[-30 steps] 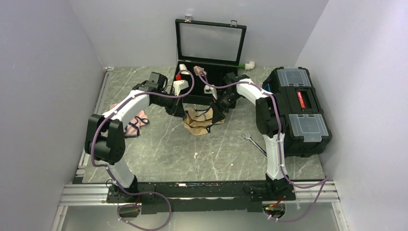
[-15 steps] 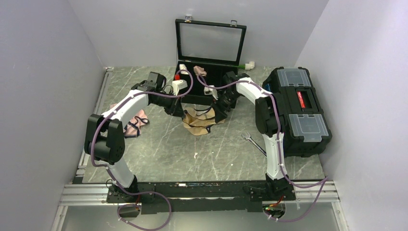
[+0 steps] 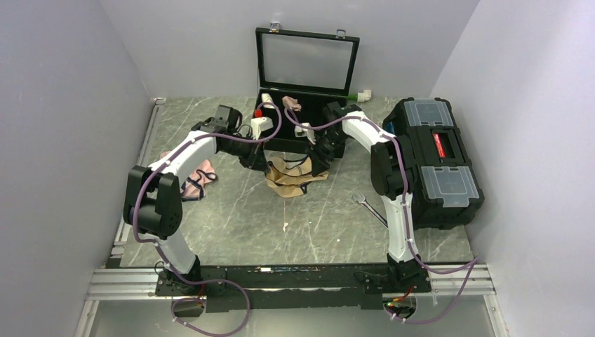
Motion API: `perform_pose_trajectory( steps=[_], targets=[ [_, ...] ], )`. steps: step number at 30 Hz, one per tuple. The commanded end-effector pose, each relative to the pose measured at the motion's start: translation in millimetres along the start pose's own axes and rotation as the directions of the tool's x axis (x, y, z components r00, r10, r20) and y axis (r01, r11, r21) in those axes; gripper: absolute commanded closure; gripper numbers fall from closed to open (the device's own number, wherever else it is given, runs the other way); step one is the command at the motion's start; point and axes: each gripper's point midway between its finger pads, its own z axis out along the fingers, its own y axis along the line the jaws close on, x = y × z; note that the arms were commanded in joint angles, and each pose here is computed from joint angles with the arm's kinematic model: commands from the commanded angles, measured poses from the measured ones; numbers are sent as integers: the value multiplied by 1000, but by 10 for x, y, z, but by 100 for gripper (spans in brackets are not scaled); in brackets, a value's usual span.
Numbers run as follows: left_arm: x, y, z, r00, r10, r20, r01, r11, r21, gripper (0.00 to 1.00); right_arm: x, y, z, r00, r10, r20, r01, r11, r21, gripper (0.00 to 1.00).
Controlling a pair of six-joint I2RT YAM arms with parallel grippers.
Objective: Roll the underwear
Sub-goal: Flatten out the underwear at the center of the board.
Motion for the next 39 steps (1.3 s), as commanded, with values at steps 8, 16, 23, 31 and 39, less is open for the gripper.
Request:
perform_pose_trajectory(
  steps=[8, 16, 23, 31, 39],
  targets=[
    [-45, 14, -18, 1000, 11, 11, -11, 1000, 12, 100, 102, 107, 57, 1000, -7, -23, 6, 998, -55, 48],
    [-60, 23, -32, 1000, 7, 17, -7, 1000, 12, 100, 175, 141, 119, 999, 25, -38, -28, 996, -83, 55],
    [-11, 27, -31, 1000, 0, 10, 0, 1000, 14, 100, 142, 46, 115, 999, 28, -26, -28, 999, -29, 62],
    [4, 39, -38, 1000, 0, 11, 0, 1000, 10, 100, 88, 28, 61, 999, 46, -21, -46, 999, -1, 73],
    [23, 49, -60, 1000, -1, 12, 1, 1000, -1, 100, -8, -11, -57, 998, 61, 7, -61, 995, 77, 100]
  ],
)
